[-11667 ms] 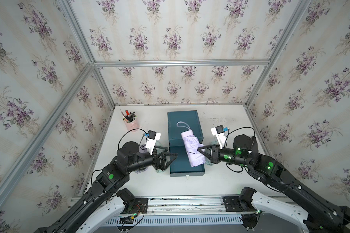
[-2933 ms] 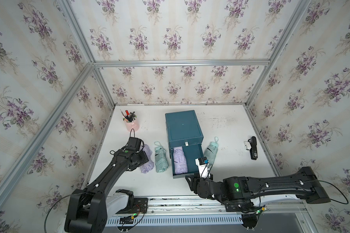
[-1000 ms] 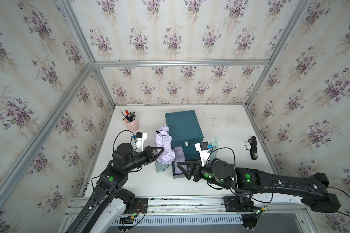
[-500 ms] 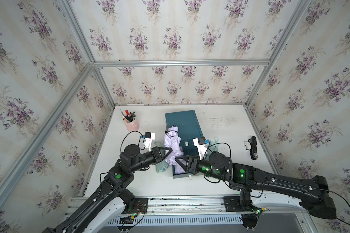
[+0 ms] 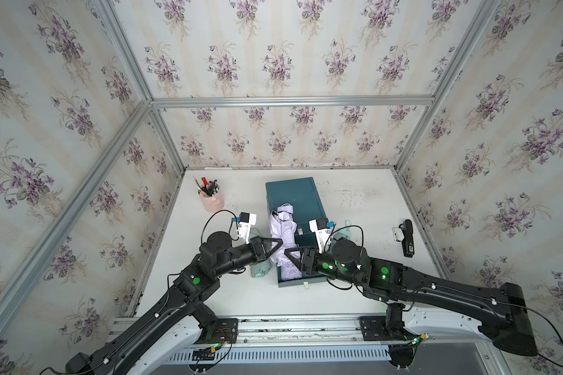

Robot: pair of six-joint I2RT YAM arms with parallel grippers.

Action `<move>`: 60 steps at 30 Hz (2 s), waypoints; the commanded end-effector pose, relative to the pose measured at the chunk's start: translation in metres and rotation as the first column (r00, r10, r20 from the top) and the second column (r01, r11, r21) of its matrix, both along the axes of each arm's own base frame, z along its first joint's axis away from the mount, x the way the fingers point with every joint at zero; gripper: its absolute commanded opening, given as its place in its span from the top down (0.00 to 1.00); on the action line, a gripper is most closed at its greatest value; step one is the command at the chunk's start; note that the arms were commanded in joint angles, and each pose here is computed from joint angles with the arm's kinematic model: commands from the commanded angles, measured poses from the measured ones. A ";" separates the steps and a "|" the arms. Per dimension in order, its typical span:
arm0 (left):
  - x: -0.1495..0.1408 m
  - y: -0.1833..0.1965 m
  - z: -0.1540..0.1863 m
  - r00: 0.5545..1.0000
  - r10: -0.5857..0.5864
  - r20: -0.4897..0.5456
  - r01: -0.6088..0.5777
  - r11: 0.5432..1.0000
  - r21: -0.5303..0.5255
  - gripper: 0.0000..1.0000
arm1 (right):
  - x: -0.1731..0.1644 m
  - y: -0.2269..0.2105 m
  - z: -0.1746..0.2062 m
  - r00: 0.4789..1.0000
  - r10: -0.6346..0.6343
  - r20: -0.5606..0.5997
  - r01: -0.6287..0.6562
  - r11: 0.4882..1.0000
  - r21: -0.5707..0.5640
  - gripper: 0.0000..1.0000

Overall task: Place the umbrella in the drawer by color
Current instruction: Pick up the umbrella from the center of the board, then place the umbrella in the drawer.

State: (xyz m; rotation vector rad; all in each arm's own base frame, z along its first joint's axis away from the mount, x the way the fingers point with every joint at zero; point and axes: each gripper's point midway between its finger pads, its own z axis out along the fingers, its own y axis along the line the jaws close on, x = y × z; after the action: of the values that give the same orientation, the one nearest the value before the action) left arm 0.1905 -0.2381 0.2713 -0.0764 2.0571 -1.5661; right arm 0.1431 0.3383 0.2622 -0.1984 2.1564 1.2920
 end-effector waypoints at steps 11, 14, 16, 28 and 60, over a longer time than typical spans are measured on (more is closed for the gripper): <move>0.008 0.017 -0.005 0.995 0.063 0.077 -0.077 0.976 0.204 0.27 | -0.009 -0.004 0.039 0.999 0.045 0.024 -0.047 0.996 0.074 1.00; 0.017 0.040 -0.009 0.982 0.155 0.111 -0.183 0.926 0.329 0.19 | -0.010 -0.017 0.042 1.000 0.027 0.015 -0.028 0.999 0.043 1.00; 0.024 0.055 -0.011 0.966 0.221 0.134 -0.256 0.886 0.387 0.18 | -0.013 -0.026 0.039 1.000 0.017 -0.016 -0.017 1.000 0.003 1.00; 0.069 0.042 -0.016 0.985 0.065 0.161 -0.162 0.672 0.723 0.17 | -0.039 -0.059 -0.008 0.942 0.000 -0.337 -0.053 0.987 -0.149 1.00; 0.115 0.059 -0.084 0.987 0.125 0.101 -0.148 0.455 0.878 0.42 | 0.007 -0.084 -0.088 0.807 -0.088 -0.584 -0.022 0.984 -0.179 1.00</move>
State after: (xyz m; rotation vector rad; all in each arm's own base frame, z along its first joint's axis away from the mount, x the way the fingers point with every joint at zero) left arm 0.3294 -0.2002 0.2263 0.0904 2.3403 -0.3664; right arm 0.1436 0.2475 0.1723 0.2567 2.8169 1.2223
